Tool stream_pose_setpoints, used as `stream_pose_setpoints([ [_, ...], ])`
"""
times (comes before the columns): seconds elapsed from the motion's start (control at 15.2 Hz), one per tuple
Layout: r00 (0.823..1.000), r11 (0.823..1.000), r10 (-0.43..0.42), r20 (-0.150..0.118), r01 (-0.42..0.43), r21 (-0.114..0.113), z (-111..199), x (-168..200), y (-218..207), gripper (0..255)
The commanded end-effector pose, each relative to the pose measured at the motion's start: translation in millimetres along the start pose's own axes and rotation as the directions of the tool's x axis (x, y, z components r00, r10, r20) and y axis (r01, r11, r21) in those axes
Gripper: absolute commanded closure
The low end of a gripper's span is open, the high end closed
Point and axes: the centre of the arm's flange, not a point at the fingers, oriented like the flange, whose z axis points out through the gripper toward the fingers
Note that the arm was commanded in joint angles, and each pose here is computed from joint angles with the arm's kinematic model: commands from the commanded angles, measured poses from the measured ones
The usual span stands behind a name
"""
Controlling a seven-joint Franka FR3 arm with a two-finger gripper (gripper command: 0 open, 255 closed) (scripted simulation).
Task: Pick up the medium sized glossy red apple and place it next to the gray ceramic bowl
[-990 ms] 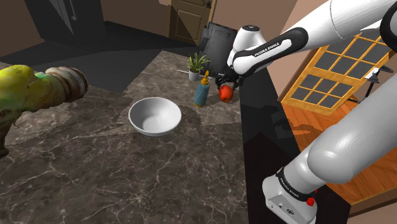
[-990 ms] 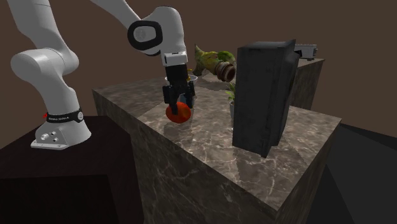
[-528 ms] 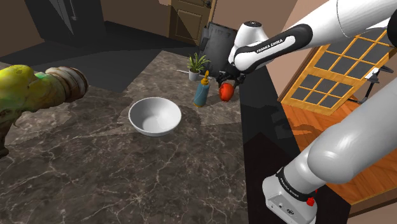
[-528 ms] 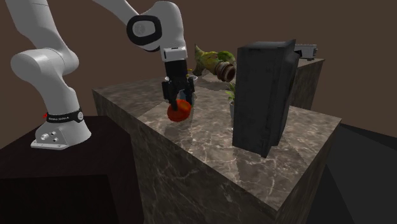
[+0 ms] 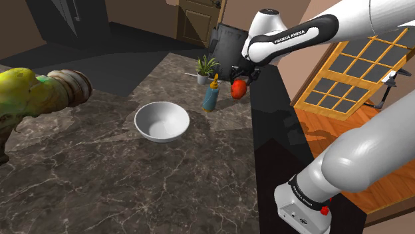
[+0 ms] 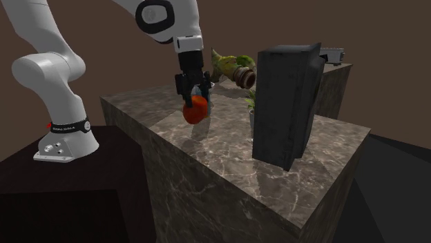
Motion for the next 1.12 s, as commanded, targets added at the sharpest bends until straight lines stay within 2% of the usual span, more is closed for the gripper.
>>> stream_pose_setpoints([
  [0.0, 1.000, 1.000, 0.000, 0.000, 0.000, 0.000, -11, 2, 1, 255],
  [1.06, 1.000, 1.000, 0.000, 0.000, 0.000, 0.000, -93, 19, 6, 255],
])
